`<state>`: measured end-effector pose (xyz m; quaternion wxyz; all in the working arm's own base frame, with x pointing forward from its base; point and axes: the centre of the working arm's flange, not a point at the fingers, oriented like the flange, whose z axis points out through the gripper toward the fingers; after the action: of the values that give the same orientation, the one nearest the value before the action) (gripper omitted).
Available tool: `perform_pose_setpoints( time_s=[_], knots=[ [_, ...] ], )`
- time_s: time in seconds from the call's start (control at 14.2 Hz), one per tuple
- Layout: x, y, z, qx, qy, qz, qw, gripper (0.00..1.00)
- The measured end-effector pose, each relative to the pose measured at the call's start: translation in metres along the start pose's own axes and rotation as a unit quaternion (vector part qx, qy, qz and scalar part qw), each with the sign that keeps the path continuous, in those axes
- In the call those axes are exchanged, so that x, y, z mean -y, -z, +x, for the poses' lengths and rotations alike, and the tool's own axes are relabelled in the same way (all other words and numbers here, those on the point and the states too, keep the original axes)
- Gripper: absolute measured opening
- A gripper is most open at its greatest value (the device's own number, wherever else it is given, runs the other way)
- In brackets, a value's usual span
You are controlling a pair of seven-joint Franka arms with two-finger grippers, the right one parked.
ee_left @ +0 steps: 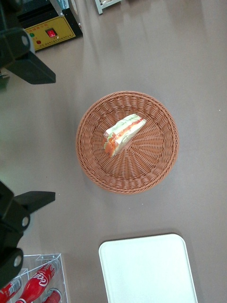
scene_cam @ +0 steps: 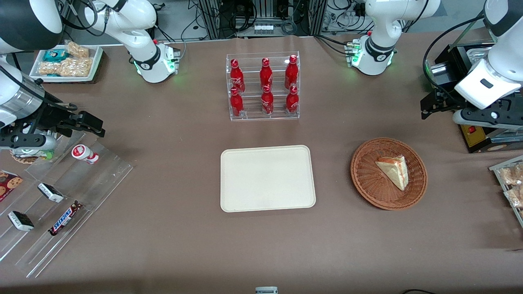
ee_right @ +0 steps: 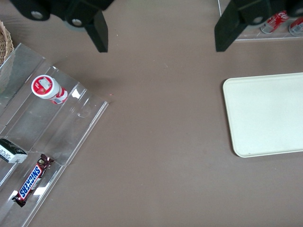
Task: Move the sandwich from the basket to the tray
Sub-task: 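Move the left gripper over the wicker basket toward the sandwich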
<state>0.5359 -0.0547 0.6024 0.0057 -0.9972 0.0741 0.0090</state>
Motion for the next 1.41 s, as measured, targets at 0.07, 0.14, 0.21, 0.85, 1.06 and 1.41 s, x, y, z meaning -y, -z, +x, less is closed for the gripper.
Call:
perform_pose_setpoints(
  time_s=[0.07,0.14,0.21,0.85,1.06,1.41],
  knots=[
    [0.0,-0.001,0.003,0.002,0.0,0.0,1.0,1.0],
    [0.001,-0.002,0.005,0.003,0.001,0.0,1.0,1.0],
    [0.001,-0.004,0.007,0.005,0.001,-0.001,1.0,1.0],
    [0.003,-0.023,0.004,0.047,0.003,-0.003,0.9989,1.0],
    [0.006,-0.072,0.015,0.071,0.006,-0.005,0.9974,1.0],
    [0.019,-0.199,0.019,0.044,0.02,0.001,0.9989,1.0]
  ],
)
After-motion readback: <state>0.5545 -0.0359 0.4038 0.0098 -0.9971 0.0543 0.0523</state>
